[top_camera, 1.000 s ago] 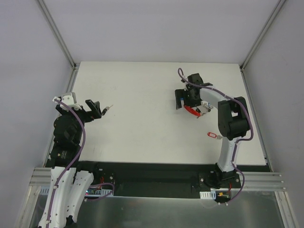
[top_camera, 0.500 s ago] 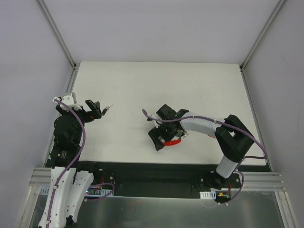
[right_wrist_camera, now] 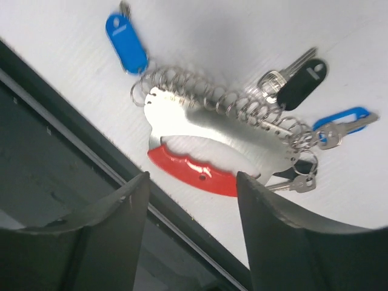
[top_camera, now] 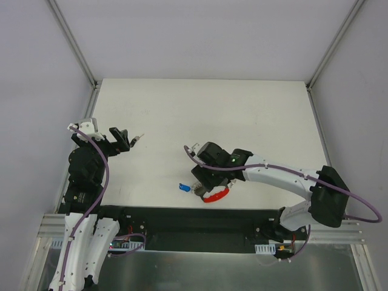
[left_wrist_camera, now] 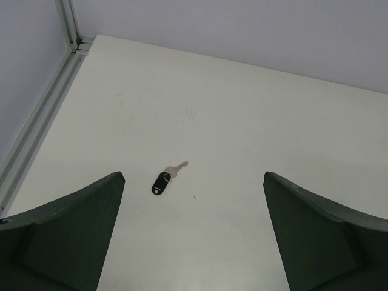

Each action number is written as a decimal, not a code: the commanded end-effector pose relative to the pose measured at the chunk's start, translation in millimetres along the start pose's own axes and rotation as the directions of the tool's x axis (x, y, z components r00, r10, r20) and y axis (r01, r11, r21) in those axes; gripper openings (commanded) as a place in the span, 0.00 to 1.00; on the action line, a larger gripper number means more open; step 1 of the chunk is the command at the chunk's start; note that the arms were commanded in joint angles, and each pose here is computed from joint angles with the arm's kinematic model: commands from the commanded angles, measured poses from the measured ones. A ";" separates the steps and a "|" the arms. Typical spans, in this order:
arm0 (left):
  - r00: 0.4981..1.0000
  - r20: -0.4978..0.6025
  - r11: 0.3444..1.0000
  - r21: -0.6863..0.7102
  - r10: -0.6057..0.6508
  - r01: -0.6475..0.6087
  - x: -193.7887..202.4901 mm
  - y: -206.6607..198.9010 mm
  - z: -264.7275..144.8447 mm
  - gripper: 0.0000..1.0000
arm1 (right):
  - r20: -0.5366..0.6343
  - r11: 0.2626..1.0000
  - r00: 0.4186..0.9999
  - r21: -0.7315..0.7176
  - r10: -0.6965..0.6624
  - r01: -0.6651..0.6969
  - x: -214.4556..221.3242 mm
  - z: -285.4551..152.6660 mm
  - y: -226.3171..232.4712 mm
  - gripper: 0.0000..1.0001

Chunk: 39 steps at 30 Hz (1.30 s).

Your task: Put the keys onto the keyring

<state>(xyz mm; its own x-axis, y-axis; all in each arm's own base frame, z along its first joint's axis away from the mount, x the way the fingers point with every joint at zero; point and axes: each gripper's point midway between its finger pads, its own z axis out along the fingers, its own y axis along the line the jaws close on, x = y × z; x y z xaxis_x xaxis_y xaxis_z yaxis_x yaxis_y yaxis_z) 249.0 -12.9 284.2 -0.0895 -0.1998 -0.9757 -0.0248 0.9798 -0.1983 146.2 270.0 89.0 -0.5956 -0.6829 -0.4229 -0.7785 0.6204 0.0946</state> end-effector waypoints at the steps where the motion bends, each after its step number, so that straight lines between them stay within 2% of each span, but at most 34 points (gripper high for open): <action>1: 1.000 0.020 1.000 0.027 0.011 -0.011 -4.7 -5.5 1.5 0.99 | 0.158 0.968 0.980 0.203 0.119 -0.150 -37.5 -6.7 -10.3 0.59; 5: 1.000 0.017 0.999 0.030 0.011 -0.012 -3.5 -5.9 1.9 0.99 | 0.158 0.945 0.976 0.270 0.148 -0.187 -40.9 10.7 -5.5 0.49; 15: 1.000 0.020 0.999 0.030 0.013 -0.013 -4.5 -6.3 1.4 0.99 | 0.078 0.937 0.995 0.339 0.067 -0.089 -47.5 47.7 13.4 0.35; 28: 1.000 0.015 0.999 0.033 0.013 -0.014 -3.0 -6.8 2.1 0.99 | -0.043 0.898 0.995 0.436 0.088 -0.061 -22.8 70.5 7.4 0.33; 34: 1.000 0.009 0.999 0.031 0.014 -0.014 -1.3 -6.6 3.2 0.99 | -0.025 0.844 0.996 0.534 0.080 -0.054 -22.9 55.0 -13.5 0.33; 39: 1.000 0.013 0.999 0.032 0.014 -0.014 -2.7 -6.8 2.8 0.99 | 0.013 0.811 0.993 0.576 0.117 -0.103 -20.9 43.8 -29.1 0.27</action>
<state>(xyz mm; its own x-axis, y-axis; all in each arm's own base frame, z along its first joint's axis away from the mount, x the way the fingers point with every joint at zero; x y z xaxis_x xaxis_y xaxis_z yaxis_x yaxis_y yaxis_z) 249.5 -14.7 283.4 -0.0942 -0.1989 -0.9755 -0.0187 0.9800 -0.1980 176.4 297.3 33.0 -0.6659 -0.6501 -0.3660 -0.5423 0.7587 -0.3609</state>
